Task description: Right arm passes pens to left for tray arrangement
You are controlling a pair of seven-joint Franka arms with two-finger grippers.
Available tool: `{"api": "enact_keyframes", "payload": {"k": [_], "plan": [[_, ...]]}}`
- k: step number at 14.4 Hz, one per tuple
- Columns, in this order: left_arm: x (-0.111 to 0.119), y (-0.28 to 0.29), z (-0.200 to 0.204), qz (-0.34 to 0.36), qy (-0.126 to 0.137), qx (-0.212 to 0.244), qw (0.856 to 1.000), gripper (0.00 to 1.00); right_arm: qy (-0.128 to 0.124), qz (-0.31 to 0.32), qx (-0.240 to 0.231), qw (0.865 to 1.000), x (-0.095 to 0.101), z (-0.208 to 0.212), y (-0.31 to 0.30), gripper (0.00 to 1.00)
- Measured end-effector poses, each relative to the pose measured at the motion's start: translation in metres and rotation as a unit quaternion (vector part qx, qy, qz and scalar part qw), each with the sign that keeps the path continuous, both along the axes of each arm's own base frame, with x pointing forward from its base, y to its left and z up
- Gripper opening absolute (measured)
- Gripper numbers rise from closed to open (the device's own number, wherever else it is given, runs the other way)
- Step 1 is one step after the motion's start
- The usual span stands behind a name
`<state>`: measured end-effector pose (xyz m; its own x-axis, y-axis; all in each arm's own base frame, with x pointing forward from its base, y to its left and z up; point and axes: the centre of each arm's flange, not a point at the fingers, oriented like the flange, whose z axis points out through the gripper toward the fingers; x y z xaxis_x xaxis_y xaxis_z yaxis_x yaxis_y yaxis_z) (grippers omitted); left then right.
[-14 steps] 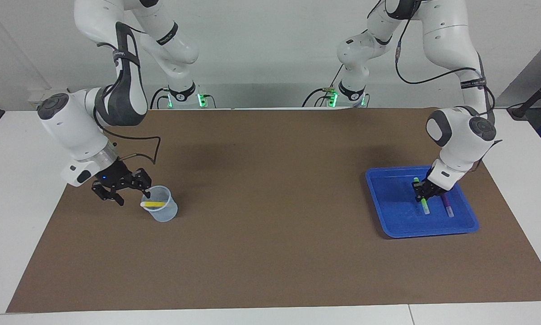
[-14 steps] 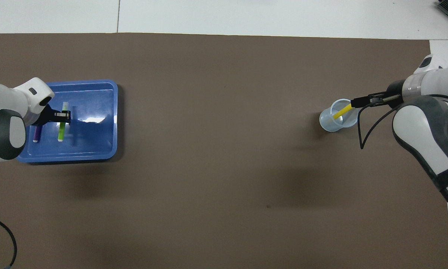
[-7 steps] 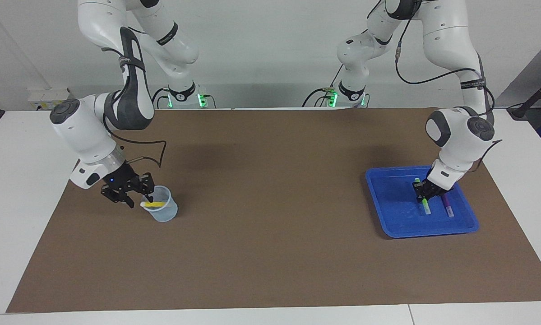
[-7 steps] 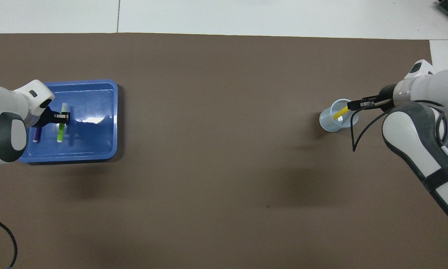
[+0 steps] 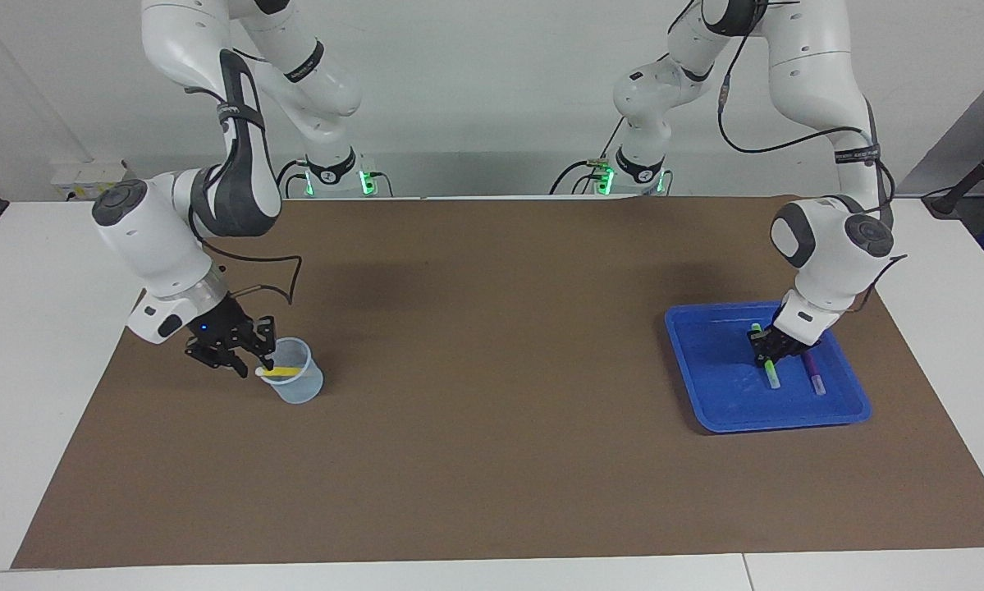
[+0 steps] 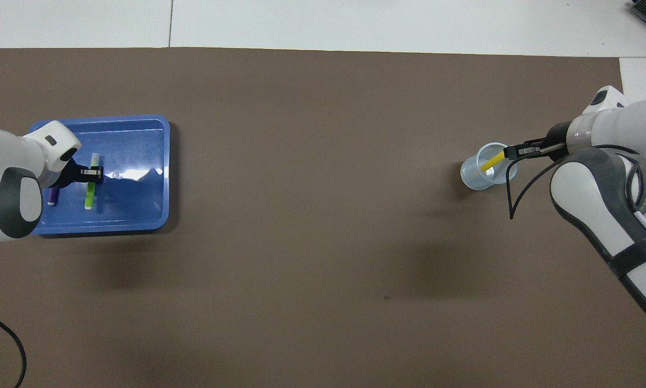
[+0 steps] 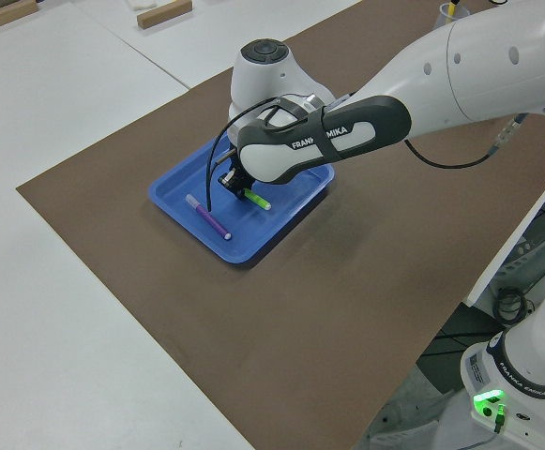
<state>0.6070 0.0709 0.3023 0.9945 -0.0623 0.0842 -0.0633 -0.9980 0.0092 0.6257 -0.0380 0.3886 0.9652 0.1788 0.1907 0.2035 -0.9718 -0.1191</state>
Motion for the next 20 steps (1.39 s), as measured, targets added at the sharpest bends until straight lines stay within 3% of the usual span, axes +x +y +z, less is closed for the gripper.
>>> {"api": "enact_keyframes", "payload": {"k": [5,8,9,13,17,20], "plan": [[0.0,0.0,0.0,0.0,0.0,0.0,1.0,0.22,0.0,0.003,0.0,1.0,0.0,0.0,0.003,0.4],[0.0,0.0,-0.001,0.0,0.0,0.0,1.0,0.52,-0.009,0.009,-0.001,1.0,0.002,0.002,0.012,0.37],[0.0,0.0,-0.001,0.0,0.0,0.0,1.0,0.57,-0.012,0.009,-0.001,1.0,0.002,0.002,0.013,0.37],[-0.001,0.0,-0.001,0.0,0.0,0.0,1.0,0.57,-0.013,0.012,-0.002,1.0,0.002,0.001,0.013,0.34],[0.0,0.0,-0.001,0.0,0.0,0.0,1.0,0.57,-0.014,0.016,-0.003,1.0,0.002,0.002,0.013,0.18],[0.0,0.0,-0.001,0.0,0.0,0.0,1.0,0.68,-0.017,0.015,-0.003,1.0,0.003,0.003,0.013,0.15]]}}
